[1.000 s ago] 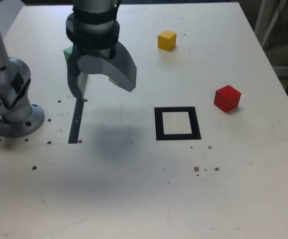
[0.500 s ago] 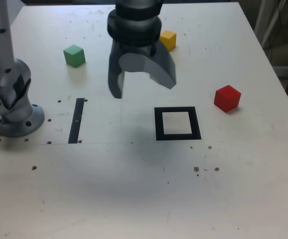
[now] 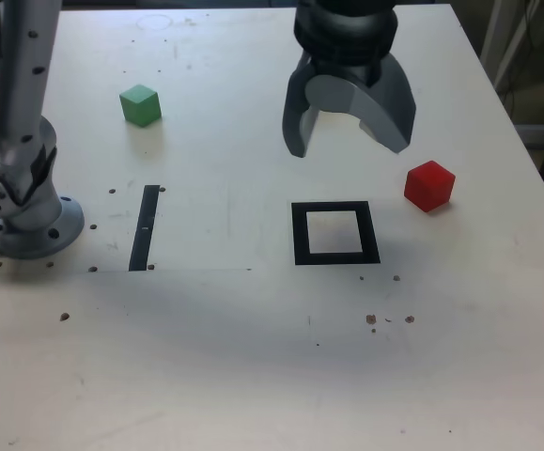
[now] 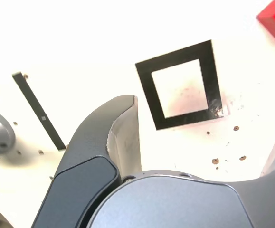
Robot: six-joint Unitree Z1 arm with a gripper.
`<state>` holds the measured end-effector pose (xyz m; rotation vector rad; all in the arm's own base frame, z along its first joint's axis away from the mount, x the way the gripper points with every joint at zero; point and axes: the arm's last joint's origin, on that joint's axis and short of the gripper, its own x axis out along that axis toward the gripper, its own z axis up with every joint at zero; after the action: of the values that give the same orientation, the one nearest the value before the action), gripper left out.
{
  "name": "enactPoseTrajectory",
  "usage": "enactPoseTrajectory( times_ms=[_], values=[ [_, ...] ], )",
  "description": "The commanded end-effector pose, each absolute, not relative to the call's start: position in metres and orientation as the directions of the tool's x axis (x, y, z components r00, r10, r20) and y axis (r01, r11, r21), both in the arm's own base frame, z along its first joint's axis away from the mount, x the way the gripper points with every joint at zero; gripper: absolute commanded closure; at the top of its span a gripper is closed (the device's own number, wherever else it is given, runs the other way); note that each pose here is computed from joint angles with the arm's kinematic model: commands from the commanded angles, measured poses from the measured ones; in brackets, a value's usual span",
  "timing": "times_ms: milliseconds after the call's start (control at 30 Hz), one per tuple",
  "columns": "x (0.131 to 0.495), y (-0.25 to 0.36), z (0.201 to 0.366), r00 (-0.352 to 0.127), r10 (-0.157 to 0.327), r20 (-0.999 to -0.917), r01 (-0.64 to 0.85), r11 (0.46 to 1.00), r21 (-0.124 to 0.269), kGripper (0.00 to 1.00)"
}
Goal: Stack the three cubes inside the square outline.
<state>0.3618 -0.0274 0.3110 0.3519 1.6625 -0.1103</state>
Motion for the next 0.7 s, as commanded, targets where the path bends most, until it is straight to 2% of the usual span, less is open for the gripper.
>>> enactPoseTrajectory(
  times_ms=[0, 133, 267, 500, 667],
  values=[
    [0.368, -0.027, 0.309, -0.083, 0.173, -0.9815, 0.319, 0.938, 0.138, 0.00],
    [0.384, -0.027, 0.306, -0.078, 0.197, -0.9774, 0.421, 0.895, 0.147, 0.00],
    [0.401, -0.025, 0.303, -0.078, 0.235, -0.9688, 0.523, 0.837, 0.162, 0.00],
    [0.420, -0.022, 0.304, -0.031, 0.286, -0.9577, 0.617, 0.759, 0.207, 0.00],
    [0.436, -0.018, 0.289, -0.036, 0.295, -0.9549, 0.672, 0.714, 0.195, 0.00]
  ],
)
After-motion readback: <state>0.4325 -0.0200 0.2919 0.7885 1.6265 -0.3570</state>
